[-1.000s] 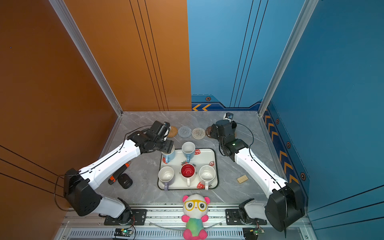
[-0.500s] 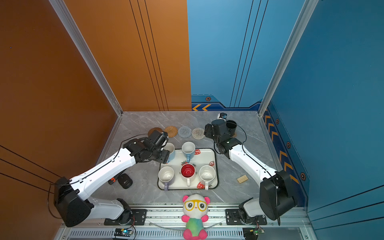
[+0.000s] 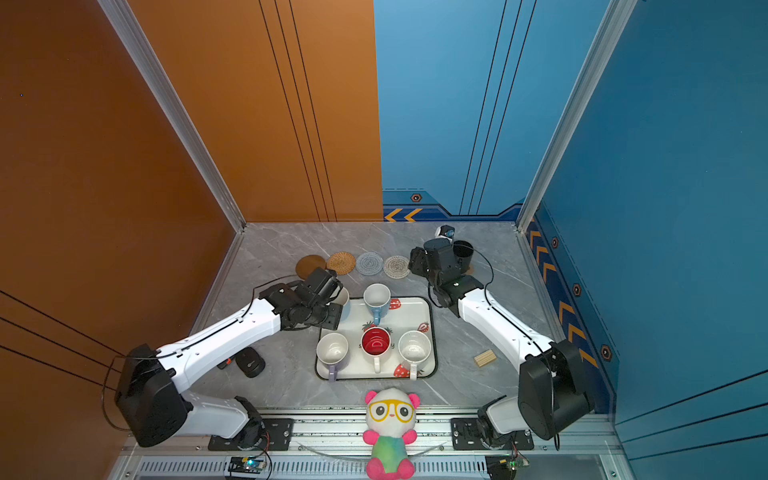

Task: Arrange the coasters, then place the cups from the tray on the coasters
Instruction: 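Lower left gripper into the white mug with blue handle on the tray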

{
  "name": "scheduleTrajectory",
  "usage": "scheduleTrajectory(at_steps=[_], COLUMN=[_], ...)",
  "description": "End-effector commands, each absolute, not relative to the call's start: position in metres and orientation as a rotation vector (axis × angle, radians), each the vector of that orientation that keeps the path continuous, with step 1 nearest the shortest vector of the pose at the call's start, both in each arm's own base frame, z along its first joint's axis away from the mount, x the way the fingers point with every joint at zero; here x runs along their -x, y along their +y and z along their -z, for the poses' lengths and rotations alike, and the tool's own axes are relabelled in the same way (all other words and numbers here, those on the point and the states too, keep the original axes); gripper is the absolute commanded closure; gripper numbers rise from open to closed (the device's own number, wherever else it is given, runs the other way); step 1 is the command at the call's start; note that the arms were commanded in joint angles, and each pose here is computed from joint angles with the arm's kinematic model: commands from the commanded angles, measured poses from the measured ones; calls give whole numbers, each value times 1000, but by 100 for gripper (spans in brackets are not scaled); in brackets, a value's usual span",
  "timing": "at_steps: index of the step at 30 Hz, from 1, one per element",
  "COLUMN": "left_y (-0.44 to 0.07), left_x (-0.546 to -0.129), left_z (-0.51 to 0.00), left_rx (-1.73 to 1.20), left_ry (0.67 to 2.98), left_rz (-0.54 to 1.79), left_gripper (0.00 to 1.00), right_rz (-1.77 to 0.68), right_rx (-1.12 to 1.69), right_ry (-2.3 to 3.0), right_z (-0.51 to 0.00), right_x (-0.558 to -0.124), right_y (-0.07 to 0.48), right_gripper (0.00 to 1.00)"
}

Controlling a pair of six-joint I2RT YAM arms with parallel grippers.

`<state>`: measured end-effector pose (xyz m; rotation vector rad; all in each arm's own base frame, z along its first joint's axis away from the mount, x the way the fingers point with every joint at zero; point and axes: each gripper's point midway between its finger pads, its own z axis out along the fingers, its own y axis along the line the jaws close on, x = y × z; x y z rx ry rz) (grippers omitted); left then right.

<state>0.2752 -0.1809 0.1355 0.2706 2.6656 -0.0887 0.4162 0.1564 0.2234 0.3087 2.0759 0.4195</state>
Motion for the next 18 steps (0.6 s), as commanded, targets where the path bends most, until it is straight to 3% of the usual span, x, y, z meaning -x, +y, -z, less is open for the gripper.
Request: scheduleTrajectory(at_steps=[1, 18], left_y=[-184, -176], left_x=[-276, -289], left_z=[-128, -103], left_rx=[-222, -141], left_ry=[2672, 2693], left_rz=[104, 37], left_gripper=[38, 51], right_rz=[-443, -461], right_rx=[-324, -325], right_ry=[2081, 2090], right_z=[-216, -211], right_x=[-417, -419], right_y=[157, 158], right_gripper=[32, 31])
